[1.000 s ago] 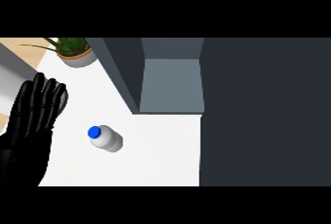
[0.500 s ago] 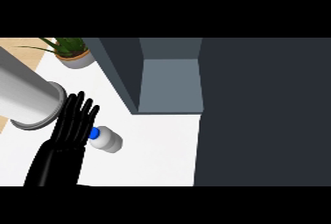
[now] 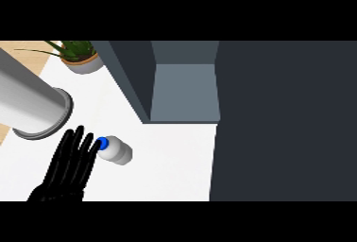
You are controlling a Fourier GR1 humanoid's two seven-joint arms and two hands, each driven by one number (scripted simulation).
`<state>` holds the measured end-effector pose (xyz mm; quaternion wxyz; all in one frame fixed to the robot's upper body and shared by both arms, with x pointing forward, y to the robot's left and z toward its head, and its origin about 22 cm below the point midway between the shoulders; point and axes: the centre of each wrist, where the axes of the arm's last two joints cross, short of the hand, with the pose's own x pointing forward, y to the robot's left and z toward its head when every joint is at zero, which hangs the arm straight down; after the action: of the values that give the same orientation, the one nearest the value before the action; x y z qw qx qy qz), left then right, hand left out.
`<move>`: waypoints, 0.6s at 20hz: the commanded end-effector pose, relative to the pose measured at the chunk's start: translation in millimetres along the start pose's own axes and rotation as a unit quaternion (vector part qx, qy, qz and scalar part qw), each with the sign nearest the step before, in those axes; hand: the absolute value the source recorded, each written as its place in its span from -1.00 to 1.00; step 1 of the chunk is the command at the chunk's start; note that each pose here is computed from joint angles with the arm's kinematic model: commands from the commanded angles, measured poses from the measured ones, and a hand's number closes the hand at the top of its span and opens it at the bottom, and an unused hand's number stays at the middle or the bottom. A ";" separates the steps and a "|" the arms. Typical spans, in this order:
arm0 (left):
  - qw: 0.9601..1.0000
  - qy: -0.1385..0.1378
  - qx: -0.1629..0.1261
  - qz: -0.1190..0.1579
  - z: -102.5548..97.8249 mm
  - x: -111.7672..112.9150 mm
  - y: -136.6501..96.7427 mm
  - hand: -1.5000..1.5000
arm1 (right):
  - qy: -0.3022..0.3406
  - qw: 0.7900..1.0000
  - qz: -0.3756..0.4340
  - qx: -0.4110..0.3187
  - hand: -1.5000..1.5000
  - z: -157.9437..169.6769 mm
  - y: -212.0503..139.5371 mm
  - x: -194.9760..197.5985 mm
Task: Pick up the bottled water, place it into the cabinet and close the cabinet
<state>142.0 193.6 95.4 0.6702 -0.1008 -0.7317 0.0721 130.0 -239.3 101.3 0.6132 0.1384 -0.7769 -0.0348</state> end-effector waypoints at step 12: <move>1.000 -0.017 0.009 -0.007 30.8 -11.7 24.4 -1.00 | 0.003 1.000 0.008 0.004 -1.00 27.5 -14.5 -3.0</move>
<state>121.3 207.7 80.2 0.6645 -0.0890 -0.7384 0.0735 115.6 -242.9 87.7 0.6137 0.1374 -0.7771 -0.0261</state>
